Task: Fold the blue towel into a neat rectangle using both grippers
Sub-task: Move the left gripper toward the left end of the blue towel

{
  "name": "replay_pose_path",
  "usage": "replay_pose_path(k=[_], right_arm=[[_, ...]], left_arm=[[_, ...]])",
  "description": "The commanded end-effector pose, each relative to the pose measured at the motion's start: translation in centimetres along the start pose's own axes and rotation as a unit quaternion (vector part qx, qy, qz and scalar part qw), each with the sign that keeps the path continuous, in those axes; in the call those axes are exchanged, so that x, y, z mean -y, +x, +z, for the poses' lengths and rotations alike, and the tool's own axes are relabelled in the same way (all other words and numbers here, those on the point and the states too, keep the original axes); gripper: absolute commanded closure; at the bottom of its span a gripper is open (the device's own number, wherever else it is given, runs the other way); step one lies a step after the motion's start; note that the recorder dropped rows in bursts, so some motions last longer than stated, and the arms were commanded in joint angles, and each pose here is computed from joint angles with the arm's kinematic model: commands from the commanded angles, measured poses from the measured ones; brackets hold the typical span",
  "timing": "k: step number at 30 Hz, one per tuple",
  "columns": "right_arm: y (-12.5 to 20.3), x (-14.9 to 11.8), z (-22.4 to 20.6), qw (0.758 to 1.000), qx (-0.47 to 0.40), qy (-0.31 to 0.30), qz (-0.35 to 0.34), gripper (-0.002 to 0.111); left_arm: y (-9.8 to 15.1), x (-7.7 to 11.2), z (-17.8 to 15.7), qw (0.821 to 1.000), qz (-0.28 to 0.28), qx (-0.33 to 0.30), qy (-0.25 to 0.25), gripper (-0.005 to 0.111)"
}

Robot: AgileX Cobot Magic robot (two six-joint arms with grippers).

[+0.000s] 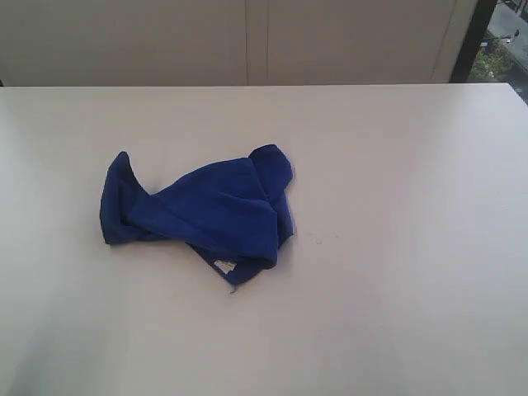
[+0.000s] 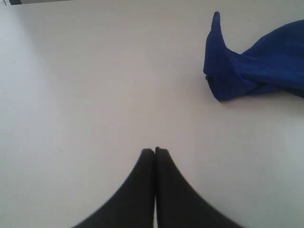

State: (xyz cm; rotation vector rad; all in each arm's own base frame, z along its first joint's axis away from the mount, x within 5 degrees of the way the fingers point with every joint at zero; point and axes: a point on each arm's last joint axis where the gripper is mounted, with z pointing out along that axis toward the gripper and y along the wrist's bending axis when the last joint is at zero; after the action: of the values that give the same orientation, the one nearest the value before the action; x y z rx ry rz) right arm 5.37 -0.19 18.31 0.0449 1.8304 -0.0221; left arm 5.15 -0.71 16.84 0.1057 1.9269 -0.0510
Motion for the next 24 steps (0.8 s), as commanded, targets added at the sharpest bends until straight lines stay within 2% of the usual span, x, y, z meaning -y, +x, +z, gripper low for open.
replay_pose_path(k=[1,12,17,24], right_arm=[[0.1,0.0,0.0,1.0,0.003,-0.002,-0.001,0.108],[0.1,0.0,0.0,1.0,0.003,-0.002,-0.001,0.108],[0.1,0.0,0.0,1.0,0.003,-0.002,-0.001,0.108],[0.1,0.0,0.0,1.0,0.003,-0.002,-0.001,0.108]], left_arm=[[0.1,0.0,0.1,1.0,-0.004,0.001,0.0,0.107],[0.0,0.0,0.1,1.0,-0.005,0.008,-0.002,0.107],[-0.8,-0.2,0.0,0.998,-0.007,0.054,-0.009,0.107],[-3.0,-0.6,-0.5,0.984,-0.008,0.178,-0.032,0.107]])
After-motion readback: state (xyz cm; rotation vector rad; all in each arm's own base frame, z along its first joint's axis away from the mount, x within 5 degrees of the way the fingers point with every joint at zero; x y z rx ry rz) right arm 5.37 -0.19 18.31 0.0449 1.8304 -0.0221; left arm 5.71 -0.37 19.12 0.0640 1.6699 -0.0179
